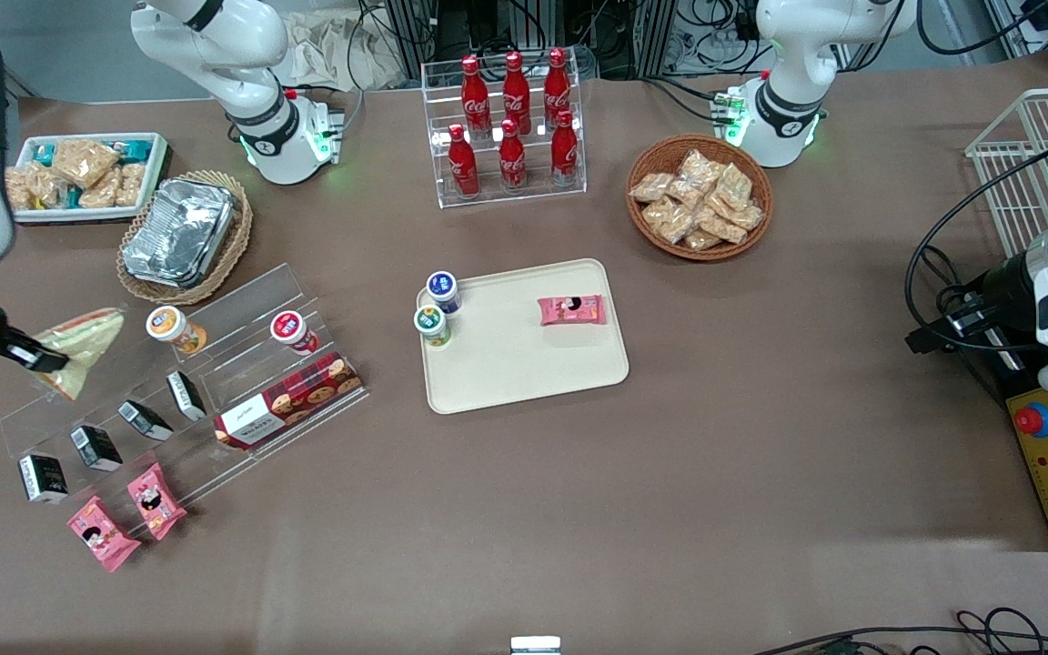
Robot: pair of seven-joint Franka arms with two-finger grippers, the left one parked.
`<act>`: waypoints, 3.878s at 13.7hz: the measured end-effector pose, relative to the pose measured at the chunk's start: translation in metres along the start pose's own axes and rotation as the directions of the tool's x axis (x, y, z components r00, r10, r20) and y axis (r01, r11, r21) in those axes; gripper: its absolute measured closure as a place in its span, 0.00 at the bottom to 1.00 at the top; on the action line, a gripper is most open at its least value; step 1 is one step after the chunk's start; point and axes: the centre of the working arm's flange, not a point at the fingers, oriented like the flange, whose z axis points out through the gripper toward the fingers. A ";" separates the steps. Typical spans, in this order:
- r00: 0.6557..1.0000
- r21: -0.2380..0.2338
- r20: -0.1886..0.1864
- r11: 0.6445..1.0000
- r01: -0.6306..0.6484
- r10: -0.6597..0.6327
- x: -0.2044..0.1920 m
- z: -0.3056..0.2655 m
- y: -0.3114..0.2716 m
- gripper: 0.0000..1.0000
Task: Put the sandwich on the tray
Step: 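Lower the right gripper onto the wrapped sandwich and close on it, then lift the sandwich and carry it over the cream tray, then lower the sandwich onto the tray and open the right gripper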
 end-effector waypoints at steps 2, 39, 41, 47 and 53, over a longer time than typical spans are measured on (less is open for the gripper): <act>0.999 -0.004 0.029 1.000 0.023 -0.023 -0.004 -0.039 -0.013 0.78; 0.695 0.077 -0.056 0.697 -0.713 0.717 -0.374 0.270 -0.536 0.73; 0.702 0.083 -0.054 0.704 -0.706 0.710 -0.379 0.273 -0.538 0.53; 0.710 0.126 -0.036 0.708 -0.695 0.703 -0.377 0.253 -0.548 0.00; 0.871 0.068 -0.055 0.872 -0.484 0.488 -0.349 0.151 -0.530 0.00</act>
